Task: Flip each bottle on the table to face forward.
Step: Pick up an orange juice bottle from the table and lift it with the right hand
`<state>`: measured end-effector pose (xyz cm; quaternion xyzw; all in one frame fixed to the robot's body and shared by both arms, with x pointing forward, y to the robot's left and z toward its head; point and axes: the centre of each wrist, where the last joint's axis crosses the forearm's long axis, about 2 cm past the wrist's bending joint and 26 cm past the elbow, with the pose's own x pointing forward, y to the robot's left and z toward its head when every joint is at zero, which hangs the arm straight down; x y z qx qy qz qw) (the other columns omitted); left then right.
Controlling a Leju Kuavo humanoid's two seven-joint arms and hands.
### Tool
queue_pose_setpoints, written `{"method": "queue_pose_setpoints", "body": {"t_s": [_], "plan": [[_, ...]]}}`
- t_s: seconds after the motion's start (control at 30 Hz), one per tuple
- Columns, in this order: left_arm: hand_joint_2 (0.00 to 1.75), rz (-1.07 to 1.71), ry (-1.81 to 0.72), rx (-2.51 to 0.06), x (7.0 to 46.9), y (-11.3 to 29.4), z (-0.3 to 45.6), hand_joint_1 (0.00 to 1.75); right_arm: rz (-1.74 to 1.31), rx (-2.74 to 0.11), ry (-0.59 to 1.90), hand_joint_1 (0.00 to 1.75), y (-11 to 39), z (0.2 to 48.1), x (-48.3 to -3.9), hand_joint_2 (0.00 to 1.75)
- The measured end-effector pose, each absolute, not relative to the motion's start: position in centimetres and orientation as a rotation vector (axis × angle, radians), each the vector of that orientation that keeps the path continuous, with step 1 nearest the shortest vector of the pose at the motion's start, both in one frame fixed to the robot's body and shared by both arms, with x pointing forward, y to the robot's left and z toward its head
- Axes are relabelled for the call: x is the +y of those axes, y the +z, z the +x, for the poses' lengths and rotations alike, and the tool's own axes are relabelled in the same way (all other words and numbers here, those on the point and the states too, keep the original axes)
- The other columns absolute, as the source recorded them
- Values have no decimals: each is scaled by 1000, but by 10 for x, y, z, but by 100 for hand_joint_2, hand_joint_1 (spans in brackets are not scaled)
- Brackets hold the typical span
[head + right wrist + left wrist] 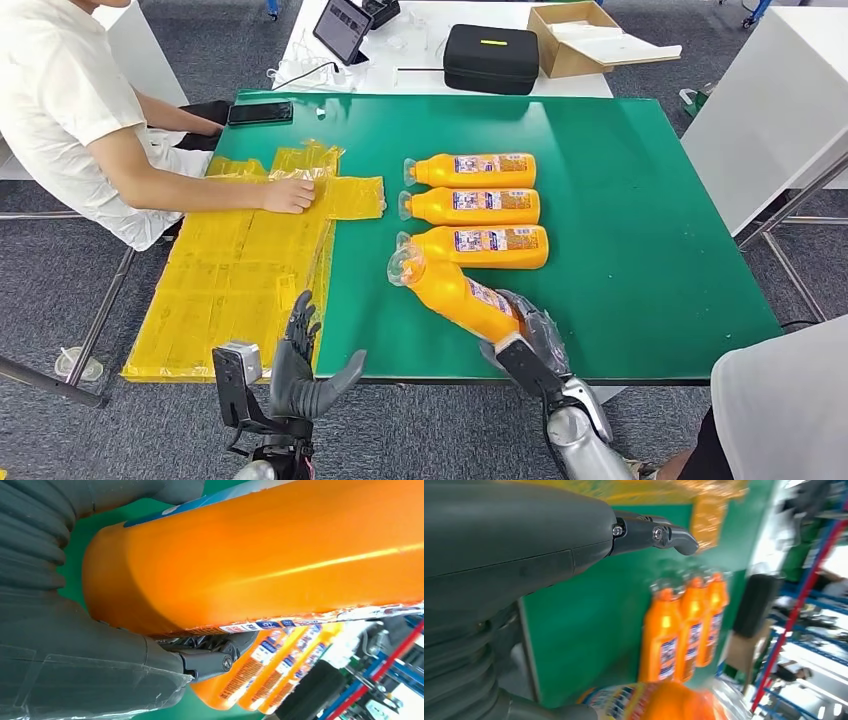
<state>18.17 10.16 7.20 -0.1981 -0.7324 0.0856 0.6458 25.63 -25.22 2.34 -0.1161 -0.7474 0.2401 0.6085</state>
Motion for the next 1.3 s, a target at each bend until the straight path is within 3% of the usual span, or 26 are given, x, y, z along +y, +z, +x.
{"method": "queue_pose_setpoints", "body": {"t_s": [0.37, 0.73, 1.3], "plan": [[175, -598, 162, -1582, 96, 64, 181, 0, -155, -1821, 463, 175, 40, 256, -220, 175], [175, -798, 2, -1652, 90, 73, 196, 0, 105, -1806, 682, 175, 50, 267, -170, 175], [175, -811, 49, -1649, 88, 82, 215, 0, 211, -1781, 809, 175, 51, 270, -136, 175]]}}
